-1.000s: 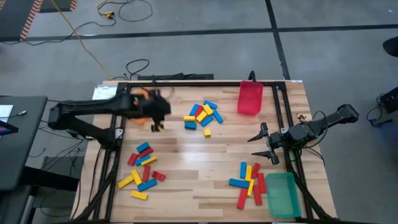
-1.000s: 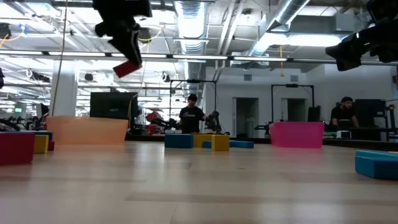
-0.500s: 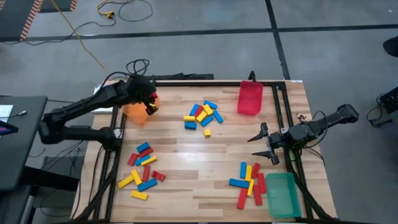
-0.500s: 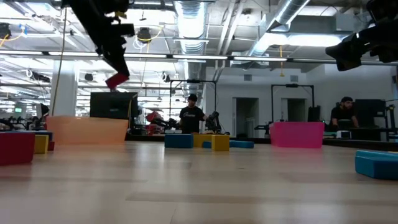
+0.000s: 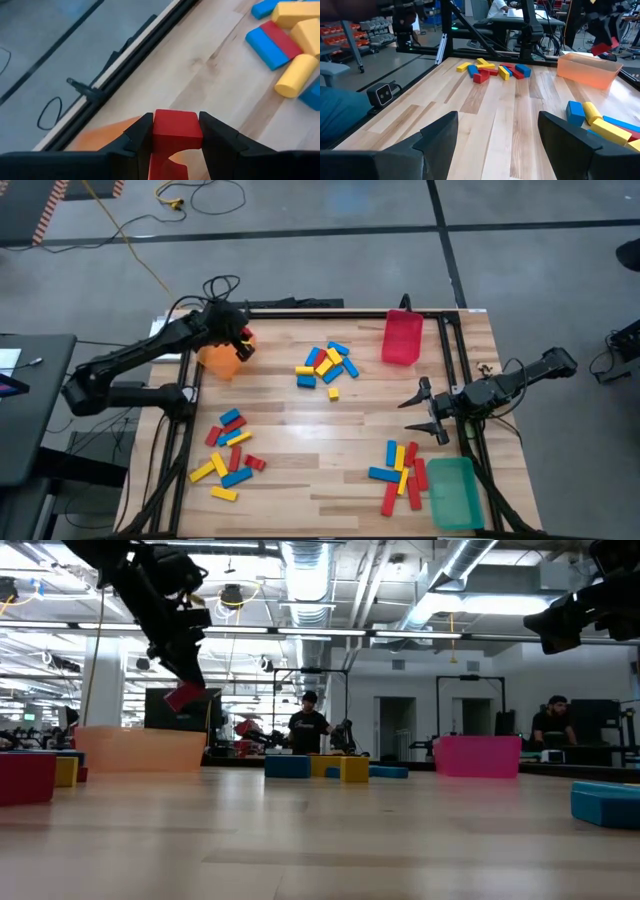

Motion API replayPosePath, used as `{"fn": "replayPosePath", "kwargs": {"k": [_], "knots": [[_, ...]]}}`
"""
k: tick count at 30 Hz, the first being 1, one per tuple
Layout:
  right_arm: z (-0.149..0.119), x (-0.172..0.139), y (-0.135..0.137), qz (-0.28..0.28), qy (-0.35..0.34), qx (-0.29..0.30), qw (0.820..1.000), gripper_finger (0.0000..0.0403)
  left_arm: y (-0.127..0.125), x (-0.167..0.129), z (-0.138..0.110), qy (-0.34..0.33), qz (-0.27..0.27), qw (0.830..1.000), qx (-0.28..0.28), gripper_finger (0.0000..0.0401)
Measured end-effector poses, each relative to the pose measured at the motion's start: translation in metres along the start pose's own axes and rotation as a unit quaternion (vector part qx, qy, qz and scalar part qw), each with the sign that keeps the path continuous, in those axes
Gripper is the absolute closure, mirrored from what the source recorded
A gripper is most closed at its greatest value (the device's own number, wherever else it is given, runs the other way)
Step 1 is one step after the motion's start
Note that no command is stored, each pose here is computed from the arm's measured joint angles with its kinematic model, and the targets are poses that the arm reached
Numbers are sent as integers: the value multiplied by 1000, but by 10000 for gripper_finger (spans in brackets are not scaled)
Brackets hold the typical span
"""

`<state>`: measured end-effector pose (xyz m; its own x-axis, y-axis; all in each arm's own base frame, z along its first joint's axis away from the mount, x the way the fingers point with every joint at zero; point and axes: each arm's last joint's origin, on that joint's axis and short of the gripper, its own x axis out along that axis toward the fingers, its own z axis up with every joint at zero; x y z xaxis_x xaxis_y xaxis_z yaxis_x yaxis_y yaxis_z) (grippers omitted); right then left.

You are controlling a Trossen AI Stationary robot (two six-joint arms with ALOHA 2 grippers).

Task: Sort blocks
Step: Put the red block into the orange bin

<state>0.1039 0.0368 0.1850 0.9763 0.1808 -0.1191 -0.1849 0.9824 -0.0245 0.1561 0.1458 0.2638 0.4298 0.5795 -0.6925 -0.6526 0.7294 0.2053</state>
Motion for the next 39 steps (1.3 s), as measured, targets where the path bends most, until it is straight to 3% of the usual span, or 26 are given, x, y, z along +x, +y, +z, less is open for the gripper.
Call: {"fn": "replayPosePath", "kwargs": {"k": [14, 30, 39], "knots": [[0, 0, 0, 0, 0, 0, 1000, 113, 8, 13, -14, 0, 5, 1000, -13, 272], [0, 0, 0, 0, 0, 0, 1000, 113, 47, 34, -44, 36, 76, 994, -71, 272], [0, 0, 0, 0, 0, 0, 1000, 113, 45, 51, -54, 92, 40, 990, -96, 251]]}}
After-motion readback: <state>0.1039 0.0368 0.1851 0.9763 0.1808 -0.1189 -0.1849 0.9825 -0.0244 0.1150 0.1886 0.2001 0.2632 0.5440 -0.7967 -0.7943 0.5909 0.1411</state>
